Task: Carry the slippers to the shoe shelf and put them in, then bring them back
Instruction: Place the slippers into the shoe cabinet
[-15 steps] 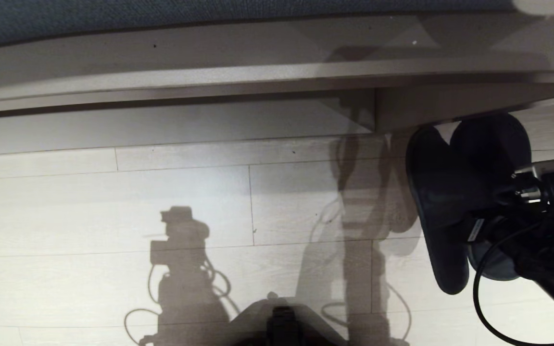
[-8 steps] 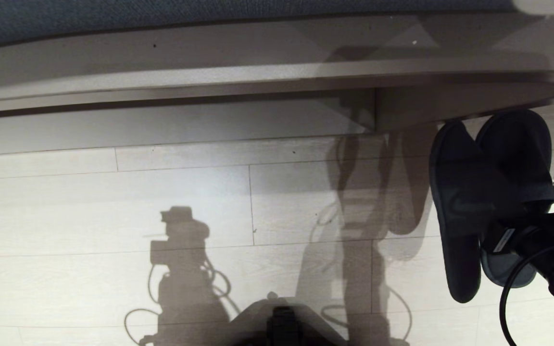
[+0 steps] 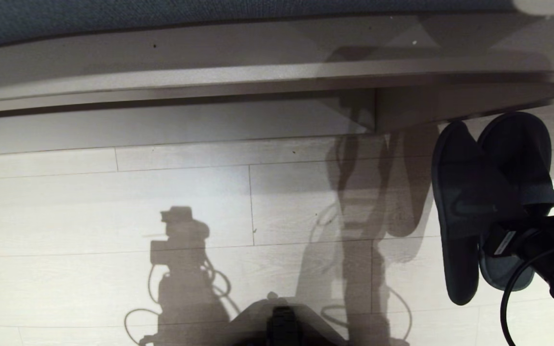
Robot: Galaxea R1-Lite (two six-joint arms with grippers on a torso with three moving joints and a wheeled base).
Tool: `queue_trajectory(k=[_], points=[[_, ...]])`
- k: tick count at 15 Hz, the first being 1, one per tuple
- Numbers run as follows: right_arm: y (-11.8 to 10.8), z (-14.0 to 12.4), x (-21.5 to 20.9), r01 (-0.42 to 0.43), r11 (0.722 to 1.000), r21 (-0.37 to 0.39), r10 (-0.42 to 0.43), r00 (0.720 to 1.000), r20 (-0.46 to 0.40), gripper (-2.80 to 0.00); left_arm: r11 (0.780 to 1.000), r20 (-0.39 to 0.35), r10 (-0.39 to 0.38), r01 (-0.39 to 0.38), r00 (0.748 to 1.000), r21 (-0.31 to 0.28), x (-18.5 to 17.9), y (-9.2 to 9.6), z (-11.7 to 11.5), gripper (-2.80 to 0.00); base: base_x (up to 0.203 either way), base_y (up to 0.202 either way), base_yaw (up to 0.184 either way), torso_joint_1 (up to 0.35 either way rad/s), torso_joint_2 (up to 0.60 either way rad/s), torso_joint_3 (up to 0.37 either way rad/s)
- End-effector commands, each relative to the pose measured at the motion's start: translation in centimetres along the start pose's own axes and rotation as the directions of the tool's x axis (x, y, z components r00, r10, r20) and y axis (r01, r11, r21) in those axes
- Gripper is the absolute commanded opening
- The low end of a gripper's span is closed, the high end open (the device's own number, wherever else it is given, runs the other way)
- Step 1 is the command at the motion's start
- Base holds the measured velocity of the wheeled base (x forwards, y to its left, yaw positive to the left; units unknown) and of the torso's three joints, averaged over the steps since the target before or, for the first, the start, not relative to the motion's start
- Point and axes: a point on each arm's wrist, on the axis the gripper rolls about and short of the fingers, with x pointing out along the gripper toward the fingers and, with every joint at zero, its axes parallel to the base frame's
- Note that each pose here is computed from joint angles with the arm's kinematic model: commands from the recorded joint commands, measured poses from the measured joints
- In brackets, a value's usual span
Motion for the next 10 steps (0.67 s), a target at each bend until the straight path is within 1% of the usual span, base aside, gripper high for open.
queue_trajectory(k=[1, 5, 6, 10], points=[[0.03, -0.04, 0.12, 0.000, 1.000, -0.001, 0.000, 1.000, 0.002, -2.80, 1.000, -0.007, 0.000, 0.000, 1.000, 0.000, 0.05, 0.00, -0.21, -2.80, 0.000, 0.000, 0.000, 0.000, 0.00, 0.000], [0.03, -0.04, 0.12, 0.000, 1.000, -0.001, 0.000, 1.000, 0.002, -2.80, 1.000, -0.008, 0.001, -0.001, 1.000, 0.000, 0.05, 0.01, -0.23, -2.80, 0.000, 0.000, 0.000, 0.000, 0.00, 0.000], [0.03, -0.04, 0.12, 0.000, 1.000, -0.001, 0.000, 1.000, 0.002, -2.80, 1.000, -0.008, 0.000, 0.000, 1.000, 0.000, 0.05, 0.00, -0.23, -2.80, -0.069, 0.000, 0.003, 0.001, 0.01, -0.001], [0.02, -0.02, 0.09, 0.001, 1.000, -0.001, -0.001, 1.000, 0.003, -2.80, 1.000, -0.008, -0.001, 0.001, 1.000, 0.000, 0.05, 0.00, -0.23, -2.80, -0.185, 0.000, 0.001, 0.001, 0.00, 0.001]])
